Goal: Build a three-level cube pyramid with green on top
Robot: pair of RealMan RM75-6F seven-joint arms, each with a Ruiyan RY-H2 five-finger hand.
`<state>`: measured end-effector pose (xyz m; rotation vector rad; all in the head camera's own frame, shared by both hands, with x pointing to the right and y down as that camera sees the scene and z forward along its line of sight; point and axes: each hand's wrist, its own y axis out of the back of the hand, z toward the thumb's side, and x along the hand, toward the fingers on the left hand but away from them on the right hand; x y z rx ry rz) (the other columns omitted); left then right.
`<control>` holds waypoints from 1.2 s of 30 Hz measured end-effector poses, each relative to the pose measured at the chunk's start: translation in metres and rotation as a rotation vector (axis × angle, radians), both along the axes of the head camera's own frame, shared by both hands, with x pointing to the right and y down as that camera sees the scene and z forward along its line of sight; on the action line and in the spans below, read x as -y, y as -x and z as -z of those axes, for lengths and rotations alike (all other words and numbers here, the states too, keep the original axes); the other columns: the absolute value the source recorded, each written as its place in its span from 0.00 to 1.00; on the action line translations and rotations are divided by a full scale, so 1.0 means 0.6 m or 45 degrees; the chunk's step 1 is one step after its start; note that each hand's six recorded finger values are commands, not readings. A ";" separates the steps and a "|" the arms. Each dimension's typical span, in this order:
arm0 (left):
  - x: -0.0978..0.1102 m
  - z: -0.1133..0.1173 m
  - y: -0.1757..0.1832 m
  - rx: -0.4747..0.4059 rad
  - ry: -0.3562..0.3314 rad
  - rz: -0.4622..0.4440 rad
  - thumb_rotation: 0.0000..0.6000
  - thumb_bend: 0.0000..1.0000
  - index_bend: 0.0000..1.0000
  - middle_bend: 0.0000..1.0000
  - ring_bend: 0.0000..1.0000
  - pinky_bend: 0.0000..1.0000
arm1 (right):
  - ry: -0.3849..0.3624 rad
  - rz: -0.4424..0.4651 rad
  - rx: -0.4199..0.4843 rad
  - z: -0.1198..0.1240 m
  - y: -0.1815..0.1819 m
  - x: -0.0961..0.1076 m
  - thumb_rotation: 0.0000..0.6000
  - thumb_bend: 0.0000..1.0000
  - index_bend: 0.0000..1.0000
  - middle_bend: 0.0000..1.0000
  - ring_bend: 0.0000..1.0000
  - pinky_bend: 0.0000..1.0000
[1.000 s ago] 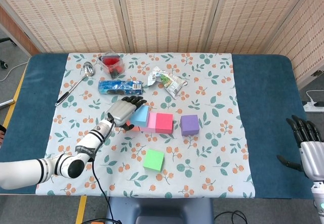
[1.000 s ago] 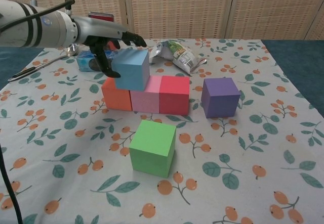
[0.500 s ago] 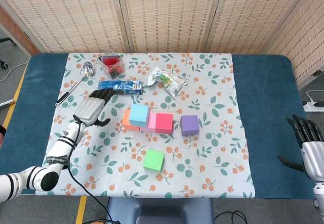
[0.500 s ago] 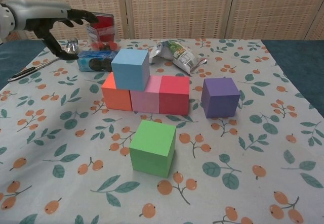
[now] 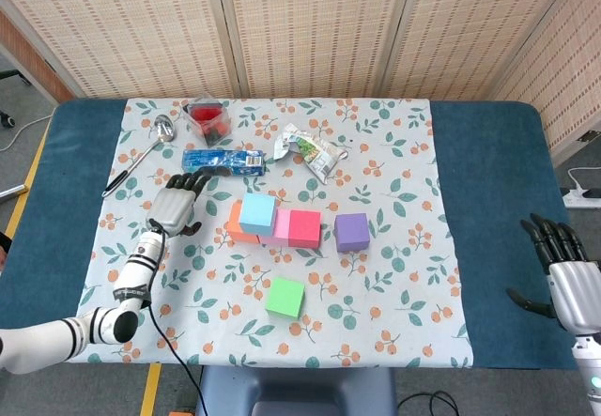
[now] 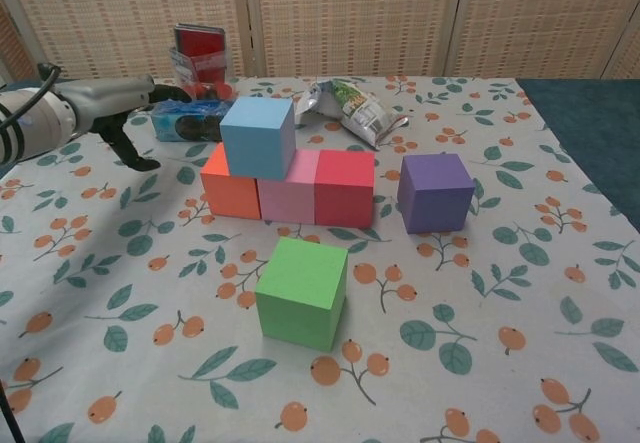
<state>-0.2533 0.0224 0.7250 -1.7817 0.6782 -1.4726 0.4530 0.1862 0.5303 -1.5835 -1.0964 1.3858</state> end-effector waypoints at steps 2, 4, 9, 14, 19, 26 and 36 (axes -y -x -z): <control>0.001 -0.009 -0.007 -0.004 0.005 0.006 1.00 0.31 0.00 0.00 0.00 0.07 | 0.000 -0.001 -0.001 0.000 0.000 0.000 1.00 0.00 0.00 0.00 0.00 0.01; 0.002 -0.013 -0.011 -0.004 0.010 0.005 1.00 0.31 0.00 0.00 0.00 0.06 | 0.001 -0.004 -0.004 0.000 -0.001 0.000 1.00 0.00 0.00 0.00 0.00 0.01; -0.001 -0.029 -0.028 -0.032 0.039 0.017 1.00 0.31 0.00 0.00 0.00 0.06 | 0.003 -0.017 -0.017 0.001 -0.003 -0.001 1.00 0.00 0.00 0.00 0.00 0.01; -0.007 -0.032 -0.043 -0.082 0.074 0.026 1.00 0.31 0.00 0.00 0.00 0.06 | 0.006 -0.019 -0.018 -0.001 -0.003 0.000 1.00 0.00 0.00 0.00 0.00 0.01; -0.013 -0.034 -0.054 -0.103 0.097 0.020 1.00 0.31 0.00 0.00 0.00 0.06 | 0.006 -0.021 -0.021 -0.001 -0.004 0.000 1.00 0.00 0.00 0.00 0.00 0.01; -0.018 -0.031 -0.065 -0.126 0.105 0.019 1.00 0.31 0.00 0.00 0.00 0.06 | 0.007 -0.026 -0.024 -0.002 -0.006 -0.001 1.00 0.00 0.00 0.00 0.00 0.01; -0.026 -0.029 -0.075 -0.146 0.124 0.012 1.00 0.31 0.00 0.00 0.00 0.06 | 0.009 -0.029 -0.025 -0.002 -0.007 -0.001 1.00 0.00 0.00 0.00 0.00 0.01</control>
